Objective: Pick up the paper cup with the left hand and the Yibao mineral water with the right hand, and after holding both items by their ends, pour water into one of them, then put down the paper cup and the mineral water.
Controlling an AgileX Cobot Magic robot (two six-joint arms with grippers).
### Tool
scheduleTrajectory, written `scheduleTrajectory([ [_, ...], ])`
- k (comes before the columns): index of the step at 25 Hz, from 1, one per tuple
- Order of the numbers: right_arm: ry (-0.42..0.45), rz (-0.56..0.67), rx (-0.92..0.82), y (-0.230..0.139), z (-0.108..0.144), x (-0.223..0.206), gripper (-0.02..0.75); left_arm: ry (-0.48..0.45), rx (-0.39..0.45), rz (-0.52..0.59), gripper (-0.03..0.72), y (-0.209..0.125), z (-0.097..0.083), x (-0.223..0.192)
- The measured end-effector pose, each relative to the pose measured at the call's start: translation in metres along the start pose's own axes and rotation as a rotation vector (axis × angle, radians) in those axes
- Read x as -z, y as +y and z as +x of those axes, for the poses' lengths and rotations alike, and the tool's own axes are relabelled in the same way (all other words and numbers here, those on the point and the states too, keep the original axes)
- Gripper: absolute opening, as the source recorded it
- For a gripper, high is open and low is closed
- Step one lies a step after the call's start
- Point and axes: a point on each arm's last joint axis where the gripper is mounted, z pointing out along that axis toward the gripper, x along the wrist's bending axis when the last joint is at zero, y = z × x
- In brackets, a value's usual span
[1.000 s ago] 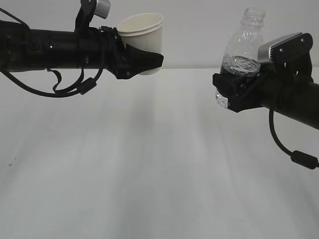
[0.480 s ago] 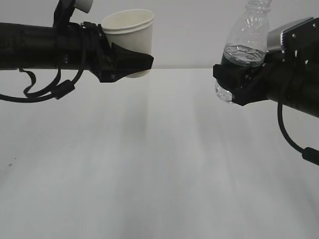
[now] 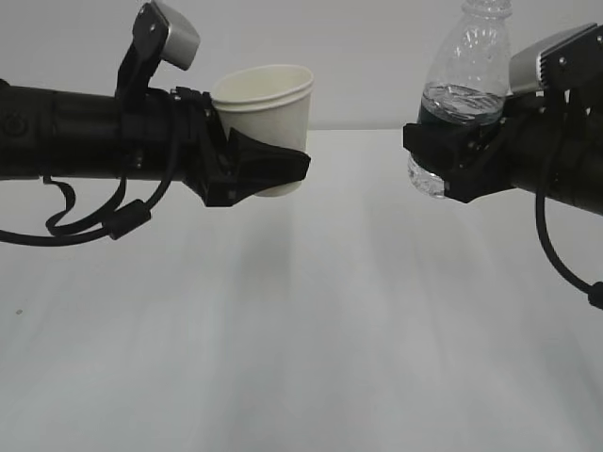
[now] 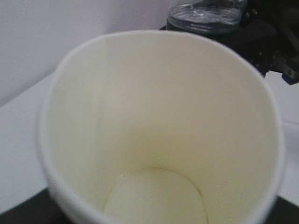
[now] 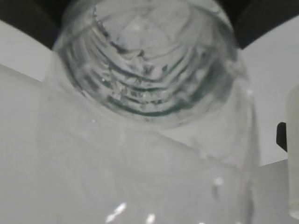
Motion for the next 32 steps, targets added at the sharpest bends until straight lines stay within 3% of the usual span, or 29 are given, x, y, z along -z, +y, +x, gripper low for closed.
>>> scheduleTrajectory([
  [13,0.035,0.046,0.012,-0.002,0.003,0.002,0.486,-0.022,0.079,0.033,0.450,-0.021,-0.020,-0.005],
  [25,0.061,0.058,0.041,-0.003,0.006,0.002,0.486,-0.050,0.026,0.013,0.441,-0.021,-0.035,-0.013],
  [32,0.078,0.069,0.044,-0.004,0.007,0.002,0.486,-0.086,0.044,0.041,0.438,-0.036,-0.052,-0.020],
])
